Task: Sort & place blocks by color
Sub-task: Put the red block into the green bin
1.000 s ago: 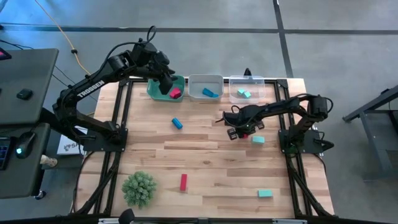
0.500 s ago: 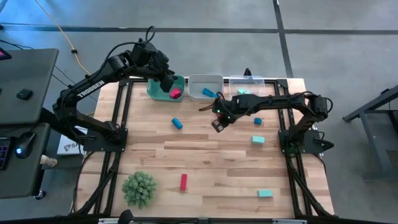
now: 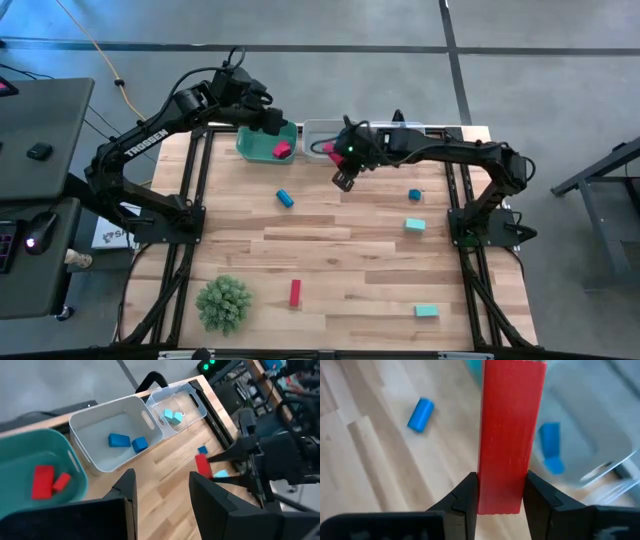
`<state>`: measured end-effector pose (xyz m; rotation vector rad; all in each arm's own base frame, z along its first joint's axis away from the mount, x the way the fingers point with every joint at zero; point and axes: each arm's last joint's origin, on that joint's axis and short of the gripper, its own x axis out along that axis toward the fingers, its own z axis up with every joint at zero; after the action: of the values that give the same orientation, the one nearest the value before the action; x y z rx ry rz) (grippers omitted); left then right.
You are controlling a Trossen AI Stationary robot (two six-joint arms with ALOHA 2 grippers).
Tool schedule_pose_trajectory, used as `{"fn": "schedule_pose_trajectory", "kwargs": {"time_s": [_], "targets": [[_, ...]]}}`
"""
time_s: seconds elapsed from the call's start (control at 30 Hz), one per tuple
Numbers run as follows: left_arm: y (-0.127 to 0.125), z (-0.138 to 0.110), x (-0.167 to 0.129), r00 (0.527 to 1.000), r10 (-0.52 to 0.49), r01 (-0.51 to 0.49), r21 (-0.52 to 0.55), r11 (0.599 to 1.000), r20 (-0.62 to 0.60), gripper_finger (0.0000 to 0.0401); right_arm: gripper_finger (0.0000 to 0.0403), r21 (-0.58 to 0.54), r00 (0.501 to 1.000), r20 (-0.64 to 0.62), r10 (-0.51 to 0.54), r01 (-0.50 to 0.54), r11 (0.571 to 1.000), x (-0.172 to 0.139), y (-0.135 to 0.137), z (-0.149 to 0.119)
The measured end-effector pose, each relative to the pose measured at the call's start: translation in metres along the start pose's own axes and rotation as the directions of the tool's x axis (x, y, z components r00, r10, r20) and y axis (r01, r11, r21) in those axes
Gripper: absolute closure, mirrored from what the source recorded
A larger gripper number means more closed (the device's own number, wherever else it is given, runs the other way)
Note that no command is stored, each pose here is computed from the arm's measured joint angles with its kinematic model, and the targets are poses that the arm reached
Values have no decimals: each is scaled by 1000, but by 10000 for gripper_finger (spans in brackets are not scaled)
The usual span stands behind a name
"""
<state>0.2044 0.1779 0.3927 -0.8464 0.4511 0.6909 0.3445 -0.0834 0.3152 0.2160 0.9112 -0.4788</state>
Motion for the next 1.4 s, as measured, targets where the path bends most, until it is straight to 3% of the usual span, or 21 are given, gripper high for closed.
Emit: {"fn": "schedule_pose_trajectory", "kwargs": {"time_s": [0.37, 0.67, 0.93, 1.4], "targets": [[-14, -9, 5, 999, -39, 36, -72, 997, -33, 297, 306, -208, 996, 92, 11, 9, 978, -5, -4, 13], [-40, -19, 52, 991, -109, 102, -82, 991, -82, 297, 306, -315, 994, 106, 14, 20, 949, -6, -3, 15], [-41, -25, 87, 987, -90, 74, -119, 990, -131, 297, 306, -322, 994, 107, 4, 30, 946, -6, -3, 15], [-41, -23, 115, 988, -113, 103, -93, 990, -108, 303, 306, -332, 993, 121, 6, 35, 943, -6, -3, 16]]}}
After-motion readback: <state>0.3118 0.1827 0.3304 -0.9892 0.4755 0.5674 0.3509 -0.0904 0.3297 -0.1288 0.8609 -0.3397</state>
